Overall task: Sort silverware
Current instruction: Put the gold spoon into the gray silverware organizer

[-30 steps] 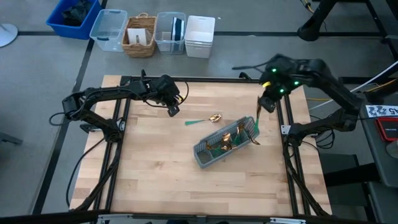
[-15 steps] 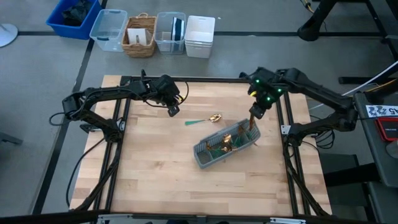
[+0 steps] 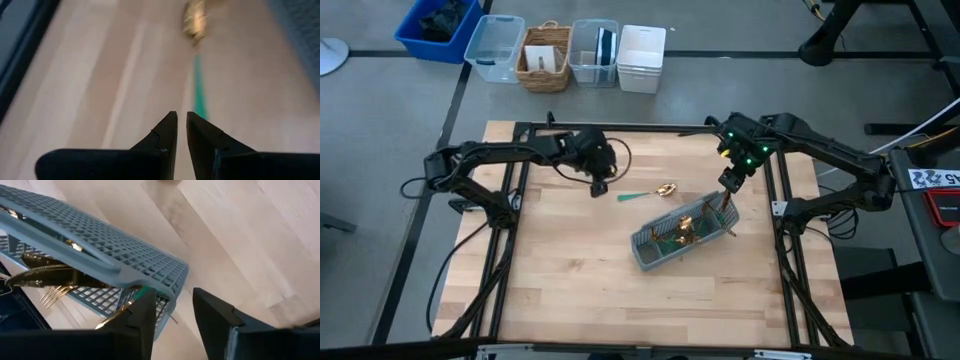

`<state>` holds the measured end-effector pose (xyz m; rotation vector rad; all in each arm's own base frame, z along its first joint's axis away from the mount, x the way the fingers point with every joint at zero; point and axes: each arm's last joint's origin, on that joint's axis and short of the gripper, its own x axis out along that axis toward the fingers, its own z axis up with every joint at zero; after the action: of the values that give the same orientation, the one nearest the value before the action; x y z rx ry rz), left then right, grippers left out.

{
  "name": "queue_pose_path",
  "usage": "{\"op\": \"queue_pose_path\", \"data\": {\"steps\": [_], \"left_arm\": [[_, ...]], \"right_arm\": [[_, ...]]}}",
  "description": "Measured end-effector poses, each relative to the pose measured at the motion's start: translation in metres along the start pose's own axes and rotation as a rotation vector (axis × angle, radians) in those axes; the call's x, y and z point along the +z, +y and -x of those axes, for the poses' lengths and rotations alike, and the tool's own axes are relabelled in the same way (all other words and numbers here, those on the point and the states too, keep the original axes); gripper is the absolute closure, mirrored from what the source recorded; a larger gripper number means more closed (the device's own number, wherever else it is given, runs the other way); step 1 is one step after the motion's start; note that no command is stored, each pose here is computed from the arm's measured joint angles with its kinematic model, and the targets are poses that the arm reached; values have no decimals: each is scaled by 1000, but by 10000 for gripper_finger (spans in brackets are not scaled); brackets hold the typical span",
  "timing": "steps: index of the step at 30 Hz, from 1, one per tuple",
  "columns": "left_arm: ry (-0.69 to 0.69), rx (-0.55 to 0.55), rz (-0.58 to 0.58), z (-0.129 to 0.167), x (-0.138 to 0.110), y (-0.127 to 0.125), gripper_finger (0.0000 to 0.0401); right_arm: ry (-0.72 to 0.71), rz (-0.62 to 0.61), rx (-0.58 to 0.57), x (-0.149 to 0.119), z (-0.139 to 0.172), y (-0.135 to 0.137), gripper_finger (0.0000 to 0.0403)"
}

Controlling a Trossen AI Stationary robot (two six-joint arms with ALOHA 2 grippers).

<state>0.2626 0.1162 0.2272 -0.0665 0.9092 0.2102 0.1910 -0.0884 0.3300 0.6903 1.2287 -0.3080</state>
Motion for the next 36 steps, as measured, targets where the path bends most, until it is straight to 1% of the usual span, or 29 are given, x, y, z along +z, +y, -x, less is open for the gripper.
{"op": "queue_pose_path", "data": {"steps": [2, 5, 7, 11, 16, 20, 23, 26, 30, 33, 36], "left_arm": [[-43, -42, -59, -6, 5, -7, 368], [-94, -62, -122, -19, 12, -14, 368], [-115, -67, -131, -30, 15, -17, 368], [-109, -86, -124, -57, 13, -21, 368], [-128, -144, -161, -92, 9, -25, 368], [-166, -139, -198, -116, 6, -26, 366], [-194, -109, -199, -127, 6, -25, 347], [-213, -81, -210, -131, 6, -24, 314], [-220, -80, -208, -135, 5, -24, 274], [-222, -87, -198, -142, 3, -27, 259], [-221, -89, -204, -153, -2, -27, 255]], "right_arm": [[-4, 1, 1, 0, 0, 0, 267], [-2, 6, 1, 0, 0, 0, 265], [4, 19, -1, 0, 0, 0, 265], [1, 53, 0, -1, 1, 0, 265], [-24, 96, 4, 1, 7, 2, 265], [-58, 122, -15, 3, 13, 4, 265], [-68, 124, -33, 3, 14, 4, 265], [-68, 124, -33, 3, 14, 4, 265], [-69, 124, -33, 4, 14, 4, 265], [-83, 130, -31, 5, 14, 4, 265], [-101, 139, -28, 7, 15, 5, 265]]}}
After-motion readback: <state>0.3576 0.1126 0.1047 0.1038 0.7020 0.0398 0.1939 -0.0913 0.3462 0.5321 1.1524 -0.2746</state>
